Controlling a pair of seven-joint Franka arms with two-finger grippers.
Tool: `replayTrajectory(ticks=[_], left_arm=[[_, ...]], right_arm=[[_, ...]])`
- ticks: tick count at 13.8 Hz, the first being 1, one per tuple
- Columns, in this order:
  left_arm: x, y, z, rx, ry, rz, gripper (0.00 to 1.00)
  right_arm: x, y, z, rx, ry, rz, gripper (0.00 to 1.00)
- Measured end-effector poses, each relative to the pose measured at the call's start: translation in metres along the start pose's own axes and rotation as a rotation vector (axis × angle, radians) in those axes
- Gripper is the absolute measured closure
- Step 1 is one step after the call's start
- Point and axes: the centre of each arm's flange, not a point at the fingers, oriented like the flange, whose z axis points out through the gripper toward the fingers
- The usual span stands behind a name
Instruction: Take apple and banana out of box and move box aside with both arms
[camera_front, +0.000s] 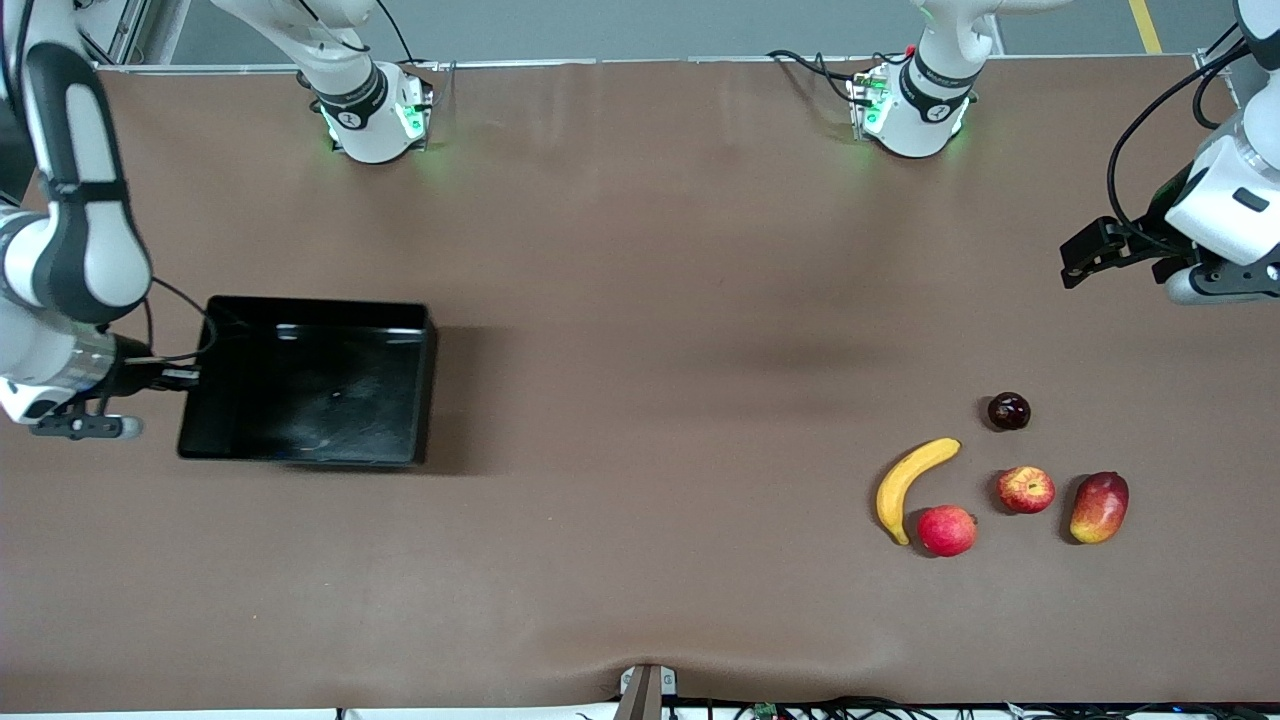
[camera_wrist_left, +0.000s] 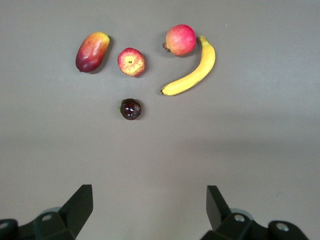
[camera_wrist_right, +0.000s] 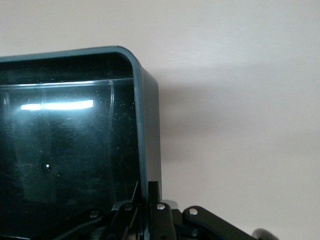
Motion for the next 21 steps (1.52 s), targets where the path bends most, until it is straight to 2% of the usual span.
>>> replayTrajectory(ticks=[2, 6, 8, 10, 12, 15, 16, 18, 21], left_arm=[[0.001, 0.0, 0.002, 0.0, -0.002, -0.001, 0.0], [0.004, -0.001, 0.005, -0.001, -0.001, -0.002, 0.0], [0.006, -0.003, 0.007, -0.001, -0.003, -0.007, 0.0], [0.007, -0.01, 0.008, -0.001, -0.003, -0.018, 0.0], [0.007, -0.014, 0.008, -0.001, -0.002, -0.025, 0.0], [0.007, -0.013, 0.007, -0.001, -0.001, -0.023, 0.0], [0.007, -0.012, 0.007, -0.001, -0.001, -0.022, 0.0], [0.006, -0.01, 0.006, -0.001, -0.003, -0.019, 0.0], [0.0, -0.003, 0.002, 0.001, -0.014, -0.004, 0.0]], right_arm=[[0.0, 0.039, 0.032, -0.004, 0.009, 0.007, 0.94], [-0.003, 0.07, 0.066, -0.003, 0.008, 0.036, 0.94], [-0.004, 0.076, 0.069, 0.0, 0.005, 0.021, 0.79], [0.001, 0.071, 0.063, 0.004, 0.006, -0.008, 0.58], [0.024, 0.054, 0.028, 0.004, 0.037, -0.069, 0.38], [0.061, 0.0, -0.081, -0.001, 0.044, -0.201, 0.06], [0.064, -0.013, -0.113, -0.01, 0.06, -0.226, 0.0], [0.068, -0.033, -0.151, -0.022, 0.096, -0.267, 0.0], [0.058, -0.094, -0.199, -0.018, 0.078, -0.335, 0.0]])
